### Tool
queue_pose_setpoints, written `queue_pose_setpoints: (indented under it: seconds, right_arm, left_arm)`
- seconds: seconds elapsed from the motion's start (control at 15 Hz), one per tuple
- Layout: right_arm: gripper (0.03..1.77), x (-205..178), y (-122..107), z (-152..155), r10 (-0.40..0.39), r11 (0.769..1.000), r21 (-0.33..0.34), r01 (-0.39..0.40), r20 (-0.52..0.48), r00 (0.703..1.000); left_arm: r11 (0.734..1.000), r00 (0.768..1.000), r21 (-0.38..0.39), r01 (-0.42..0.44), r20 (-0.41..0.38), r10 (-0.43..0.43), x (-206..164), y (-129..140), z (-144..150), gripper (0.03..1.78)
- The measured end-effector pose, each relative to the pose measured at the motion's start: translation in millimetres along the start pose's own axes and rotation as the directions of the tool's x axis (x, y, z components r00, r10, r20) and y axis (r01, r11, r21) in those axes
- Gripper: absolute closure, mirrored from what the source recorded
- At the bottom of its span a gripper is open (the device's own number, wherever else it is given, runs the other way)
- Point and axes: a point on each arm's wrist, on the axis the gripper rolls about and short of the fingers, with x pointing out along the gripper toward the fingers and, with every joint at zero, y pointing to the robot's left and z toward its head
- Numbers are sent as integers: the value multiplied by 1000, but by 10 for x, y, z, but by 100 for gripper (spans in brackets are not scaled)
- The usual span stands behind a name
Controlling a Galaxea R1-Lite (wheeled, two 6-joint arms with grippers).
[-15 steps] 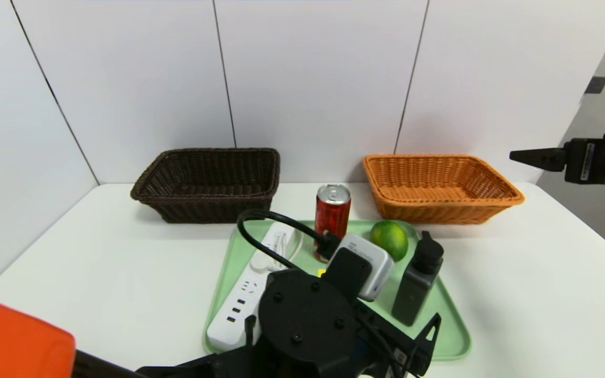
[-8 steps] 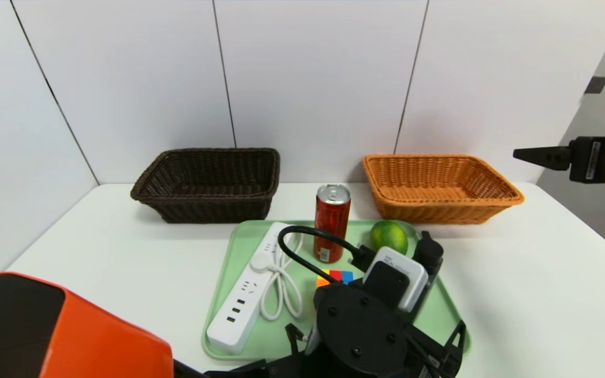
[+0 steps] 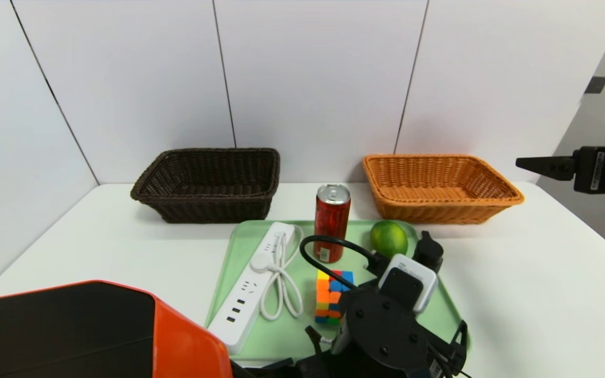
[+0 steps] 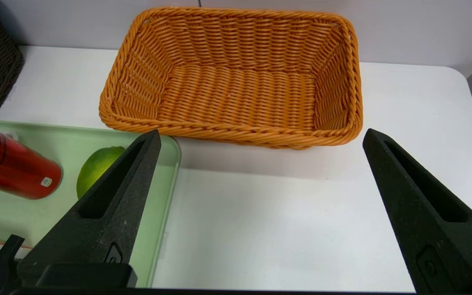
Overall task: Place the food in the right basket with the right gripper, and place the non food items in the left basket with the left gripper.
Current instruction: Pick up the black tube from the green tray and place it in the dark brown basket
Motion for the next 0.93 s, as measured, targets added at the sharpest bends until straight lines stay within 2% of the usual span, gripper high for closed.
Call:
queue_pose_setpoints:
  seconds: [0.53,0.93]
  right_arm:
    - [9,-48,9,-35,1,1000,-12,-1,-2,1000]
    - [9,-50,10,-58,2,1000,-10,-2,-8,1000]
  left_arm:
    - [999,998,-16,-46,45,46,318,111,38,12]
    - [998,997,-19,-61,50,62,527,142,-61,12]
